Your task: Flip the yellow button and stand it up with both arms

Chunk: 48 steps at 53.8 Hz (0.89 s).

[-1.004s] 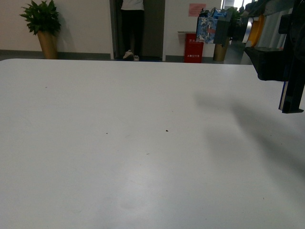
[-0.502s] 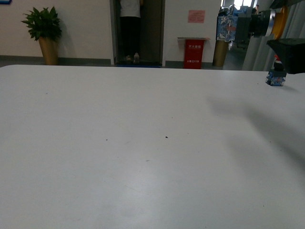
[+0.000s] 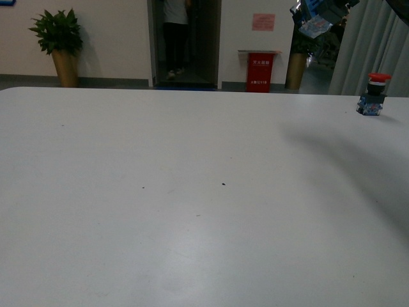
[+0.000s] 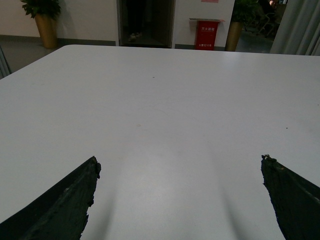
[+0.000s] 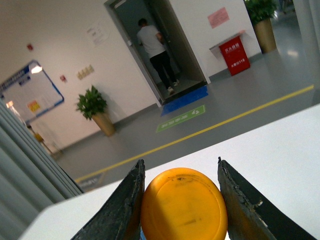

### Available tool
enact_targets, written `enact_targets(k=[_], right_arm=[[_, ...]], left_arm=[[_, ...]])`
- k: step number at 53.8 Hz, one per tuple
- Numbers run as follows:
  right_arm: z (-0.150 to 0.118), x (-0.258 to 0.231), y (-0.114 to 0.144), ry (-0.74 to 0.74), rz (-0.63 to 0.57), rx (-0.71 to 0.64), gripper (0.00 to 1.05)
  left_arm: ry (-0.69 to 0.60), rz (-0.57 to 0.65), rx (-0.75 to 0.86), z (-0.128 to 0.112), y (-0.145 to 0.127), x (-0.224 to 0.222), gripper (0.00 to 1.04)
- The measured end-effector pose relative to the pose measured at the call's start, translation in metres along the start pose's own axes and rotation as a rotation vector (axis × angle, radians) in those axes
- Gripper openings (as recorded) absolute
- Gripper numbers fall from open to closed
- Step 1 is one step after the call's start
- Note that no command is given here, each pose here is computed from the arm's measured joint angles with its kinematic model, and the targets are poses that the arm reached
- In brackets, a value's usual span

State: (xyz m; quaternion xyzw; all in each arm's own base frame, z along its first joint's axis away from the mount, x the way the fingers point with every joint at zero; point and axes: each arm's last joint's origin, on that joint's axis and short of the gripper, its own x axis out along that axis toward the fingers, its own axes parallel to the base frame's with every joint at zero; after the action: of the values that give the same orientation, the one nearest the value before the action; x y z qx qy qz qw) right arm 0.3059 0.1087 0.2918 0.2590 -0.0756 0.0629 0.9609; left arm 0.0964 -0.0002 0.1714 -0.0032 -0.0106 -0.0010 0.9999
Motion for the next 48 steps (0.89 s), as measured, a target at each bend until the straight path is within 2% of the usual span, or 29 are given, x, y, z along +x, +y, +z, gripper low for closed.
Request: enact_targets(k=[6,14,30,48], right_arm=[[-0.002,0.000,-0.008,0.026,-0.003,-0.208,0.37],[0.005,0.004,-0.031,0.036,-0.079,-0.342,0.37],[0.011,0.008,-0.051,0.100,-0.153,-0.473,0.37],[0.038,0.018,-0.061,0.145,-0.228,-0.576,0.37]], left_arm=[[0.000,0.000,0.000,0.000,0.000,0.000,0.98],[0.000,0.000,0.000,0.000,0.000,0.000,0.98],[0.000,0.000,0.000,0.000,0.000,0.000,0.98],[0.000,0.000,0.000,0.000,0.000,0.000,0.98]])
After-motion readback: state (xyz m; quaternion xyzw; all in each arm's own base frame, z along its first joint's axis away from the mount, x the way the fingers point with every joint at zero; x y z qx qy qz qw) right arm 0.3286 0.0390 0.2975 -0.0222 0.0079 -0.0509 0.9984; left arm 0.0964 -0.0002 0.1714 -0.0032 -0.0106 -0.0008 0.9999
